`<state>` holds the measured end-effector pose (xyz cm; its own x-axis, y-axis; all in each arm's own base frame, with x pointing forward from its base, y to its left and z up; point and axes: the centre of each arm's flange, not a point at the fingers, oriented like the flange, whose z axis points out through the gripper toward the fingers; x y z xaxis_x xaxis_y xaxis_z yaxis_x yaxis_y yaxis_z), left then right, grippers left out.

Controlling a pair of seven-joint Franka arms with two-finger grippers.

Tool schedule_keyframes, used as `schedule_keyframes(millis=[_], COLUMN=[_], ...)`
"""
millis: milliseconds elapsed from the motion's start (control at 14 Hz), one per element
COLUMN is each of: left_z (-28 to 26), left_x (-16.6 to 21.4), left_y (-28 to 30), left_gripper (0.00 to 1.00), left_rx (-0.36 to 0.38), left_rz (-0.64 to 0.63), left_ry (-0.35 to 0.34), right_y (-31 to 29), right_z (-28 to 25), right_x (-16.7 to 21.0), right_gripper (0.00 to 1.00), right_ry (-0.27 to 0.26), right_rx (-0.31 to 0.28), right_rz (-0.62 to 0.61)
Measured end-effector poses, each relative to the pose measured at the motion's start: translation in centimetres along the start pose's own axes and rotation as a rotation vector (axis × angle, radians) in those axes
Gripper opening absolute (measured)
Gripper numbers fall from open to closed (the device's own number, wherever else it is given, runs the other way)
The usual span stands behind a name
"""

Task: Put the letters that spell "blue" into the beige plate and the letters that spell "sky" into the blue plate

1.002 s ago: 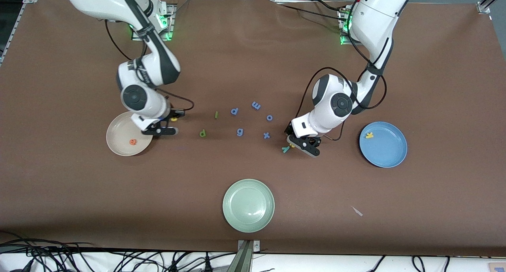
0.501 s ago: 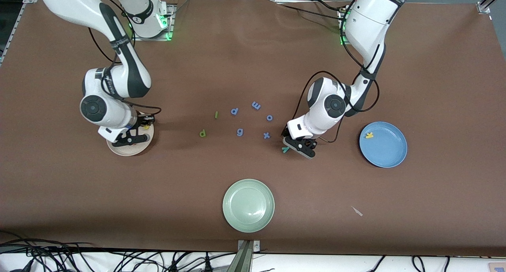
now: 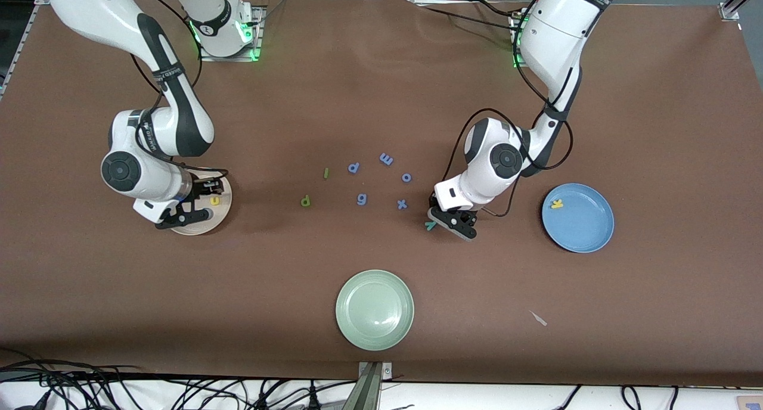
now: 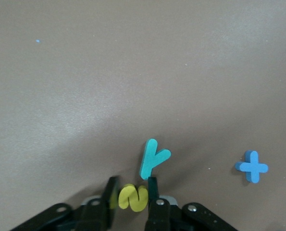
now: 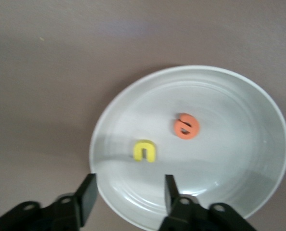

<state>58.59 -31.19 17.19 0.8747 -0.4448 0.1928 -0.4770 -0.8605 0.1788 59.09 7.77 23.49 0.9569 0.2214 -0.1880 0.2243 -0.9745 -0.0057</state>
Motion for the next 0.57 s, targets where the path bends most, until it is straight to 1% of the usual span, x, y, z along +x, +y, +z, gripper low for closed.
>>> schedule_keyframes(millis=[72, 143, 215, 358, 573], left_z=[0.0, -0.1, -0.4, -1.8, -6.9], left_x=[0.0, 0.0, 0.1, 0.1, -1.1], left_y=[0.0, -0.3, -1.1, -4.0, -11.1], left_gripper=[0.27, 0.27, 0.27, 0.27, 0.27], left_rx=[0.001, 0.004, 0.011, 0.013, -0.024], left_rz=[0.001, 0.004, 0.008, 0.013, 0.023], left_ry=[0.000, 0.002, 0.005, -0.013, -0.079], right_y=[-1.3, -3.1, -5.0, -9.1, -14.7], right_z=[-0.2, -0.4, -0.5, -0.6, -0.7], right_x=[0.3, 0.5, 0.6, 0.5, 0.0], right_gripper=[0.80, 0.92, 0.99, 1.00, 1.00], right_ry=[0.005, 0.009, 0.011, 0.009, 0.010], right_rx=[0.002, 0.007, 0.012, 0.026, 0.046], right_rz=[0.016, 0.044, 0.078, 0.144, 0.235])
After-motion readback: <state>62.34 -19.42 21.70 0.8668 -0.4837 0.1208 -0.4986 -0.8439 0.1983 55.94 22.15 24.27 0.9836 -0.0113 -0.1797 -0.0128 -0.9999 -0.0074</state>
